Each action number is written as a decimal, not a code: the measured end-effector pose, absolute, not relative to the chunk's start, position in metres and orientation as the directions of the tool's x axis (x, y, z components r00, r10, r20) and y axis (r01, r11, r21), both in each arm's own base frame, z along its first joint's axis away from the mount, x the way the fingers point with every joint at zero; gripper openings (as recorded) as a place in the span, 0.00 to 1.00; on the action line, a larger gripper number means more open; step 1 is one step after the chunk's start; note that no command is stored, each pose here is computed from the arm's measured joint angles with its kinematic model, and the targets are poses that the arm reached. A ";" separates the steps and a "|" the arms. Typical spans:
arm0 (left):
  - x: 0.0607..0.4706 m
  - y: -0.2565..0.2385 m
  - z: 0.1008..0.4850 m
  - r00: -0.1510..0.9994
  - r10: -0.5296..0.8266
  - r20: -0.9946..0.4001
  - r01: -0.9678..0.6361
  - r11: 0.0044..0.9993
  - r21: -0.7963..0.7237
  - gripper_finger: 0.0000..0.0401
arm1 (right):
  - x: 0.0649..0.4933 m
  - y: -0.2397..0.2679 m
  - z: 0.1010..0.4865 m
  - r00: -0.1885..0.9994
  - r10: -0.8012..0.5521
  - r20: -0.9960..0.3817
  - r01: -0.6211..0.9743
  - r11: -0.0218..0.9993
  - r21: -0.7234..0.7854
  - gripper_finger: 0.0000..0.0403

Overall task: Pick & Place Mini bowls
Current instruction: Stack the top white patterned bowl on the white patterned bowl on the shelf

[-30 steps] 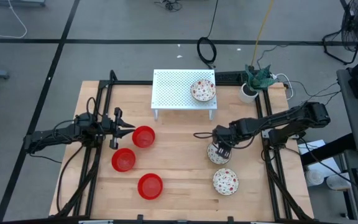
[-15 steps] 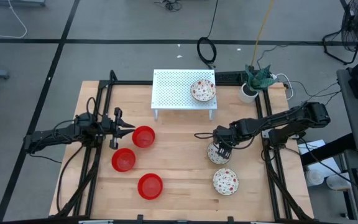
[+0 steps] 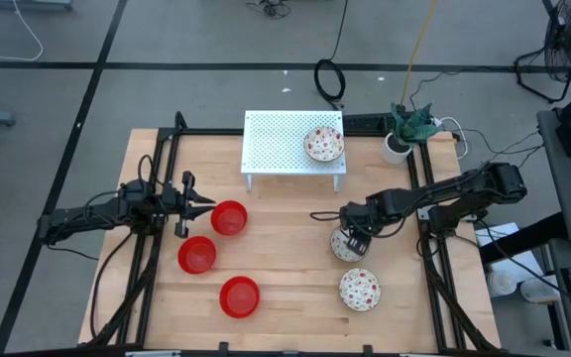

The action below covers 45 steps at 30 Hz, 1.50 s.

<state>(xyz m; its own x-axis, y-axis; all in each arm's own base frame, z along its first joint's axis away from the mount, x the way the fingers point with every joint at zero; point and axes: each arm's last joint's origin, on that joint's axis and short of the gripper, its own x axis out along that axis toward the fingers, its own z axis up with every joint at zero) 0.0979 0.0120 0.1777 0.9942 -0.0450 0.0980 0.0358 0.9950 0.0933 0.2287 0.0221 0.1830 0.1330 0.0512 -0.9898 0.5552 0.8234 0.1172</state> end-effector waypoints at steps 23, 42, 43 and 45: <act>0.098 0.012 0.178 0.994 -0.045 0.098 0.036 0.995 0.093 0.16 | 0.225 0.021 0.183 0.099 0.014 -0.995 0.585 0.808 0.070 0.39; 0.098 0.012 0.178 0.994 -0.045 0.098 0.036 0.995 0.093 0.16 | 0.228 0.020 0.183 0.133 -0.018 -0.991 0.586 0.808 0.064 0.39; 0.098 0.012 0.178 0.994 -0.045 0.098 0.036 0.995 0.093 0.16 | 0.228 0.020 0.183 0.132 -0.018 -0.991 0.586 0.808 0.063 0.39; 0.098 0.012 0.178 0.994 -0.045 0.098 0.036 0.995 0.093 0.16 | 0.227 0.020 0.181 0.130 -0.018 -0.991 0.585 0.808 0.062 0.39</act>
<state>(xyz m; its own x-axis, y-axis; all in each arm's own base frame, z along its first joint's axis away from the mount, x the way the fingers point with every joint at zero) 0.0979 0.0120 0.1777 0.9942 -0.0448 0.0980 0.0356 0.9950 0.0933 0.2273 0.0201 0.1811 0.1299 -0.0181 -0.9914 0.5853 0.8084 0.0620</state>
